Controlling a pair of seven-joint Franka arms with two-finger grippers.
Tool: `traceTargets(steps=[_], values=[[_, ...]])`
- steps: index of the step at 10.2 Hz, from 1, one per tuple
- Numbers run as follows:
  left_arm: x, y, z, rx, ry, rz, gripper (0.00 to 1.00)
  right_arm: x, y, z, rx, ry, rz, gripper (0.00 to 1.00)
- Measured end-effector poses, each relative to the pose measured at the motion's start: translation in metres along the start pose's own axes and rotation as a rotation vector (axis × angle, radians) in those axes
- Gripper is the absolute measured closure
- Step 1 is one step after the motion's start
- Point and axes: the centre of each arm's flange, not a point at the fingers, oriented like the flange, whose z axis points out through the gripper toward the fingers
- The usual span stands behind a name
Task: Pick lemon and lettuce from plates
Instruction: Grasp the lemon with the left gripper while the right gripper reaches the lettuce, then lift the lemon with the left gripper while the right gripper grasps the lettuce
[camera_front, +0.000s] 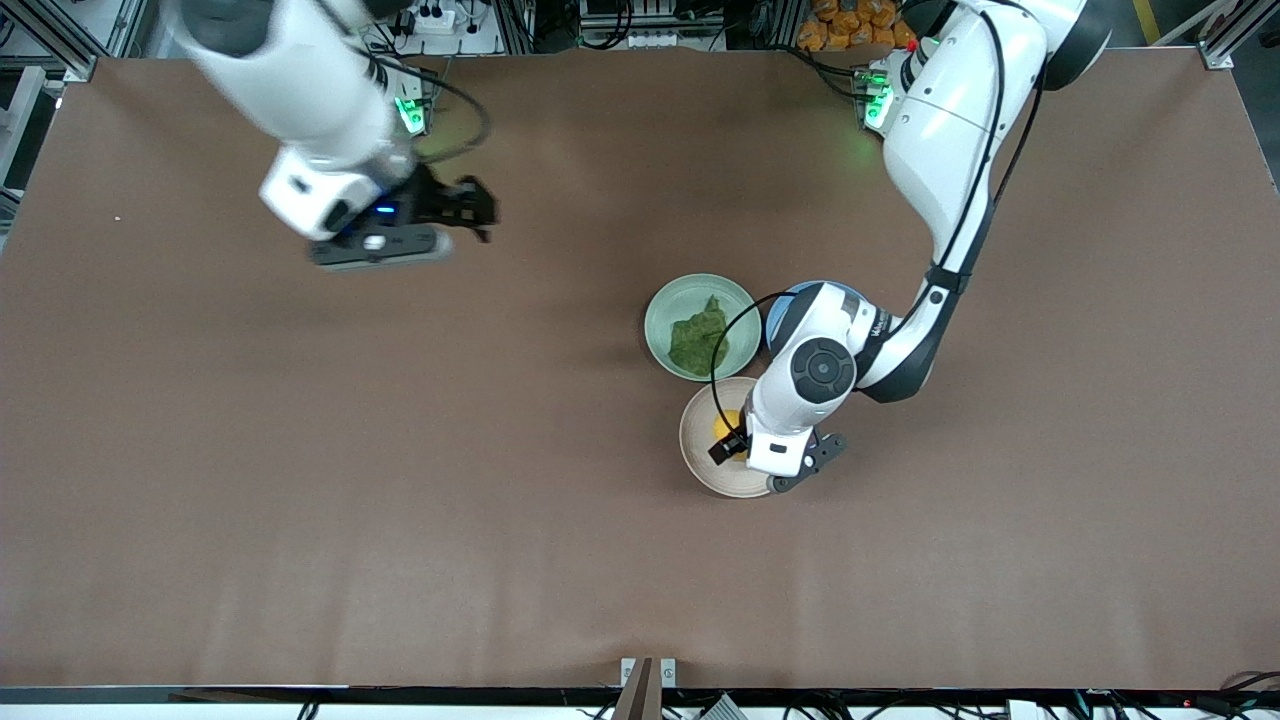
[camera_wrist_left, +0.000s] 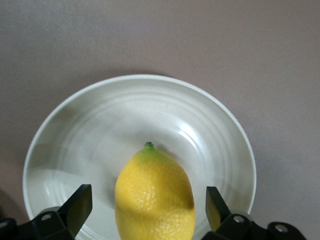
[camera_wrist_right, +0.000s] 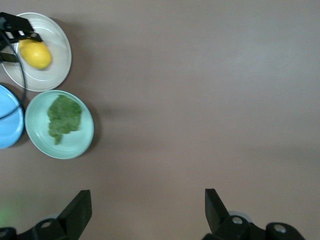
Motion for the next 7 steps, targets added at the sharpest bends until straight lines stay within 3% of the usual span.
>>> traceTargets(steps=[4,6,7], values=[[-0.006,0.006,0.007,-0.023,0.016,0.011,0.00,-0.011,-0.097,0.095,0.092,-0.041,0.126,0.00],[-0.006,0.006,0.009,-0.028,0.021,0.011,0.30,-0.020,-0.130,0.129,0.136,-0.033,0.160,0.00],[-0.006,0.007,0.008,-0.030,0.023,0.011,0.32,-0.025,-0.144,0.145,0.178,-0.023,0.179,0.00]])
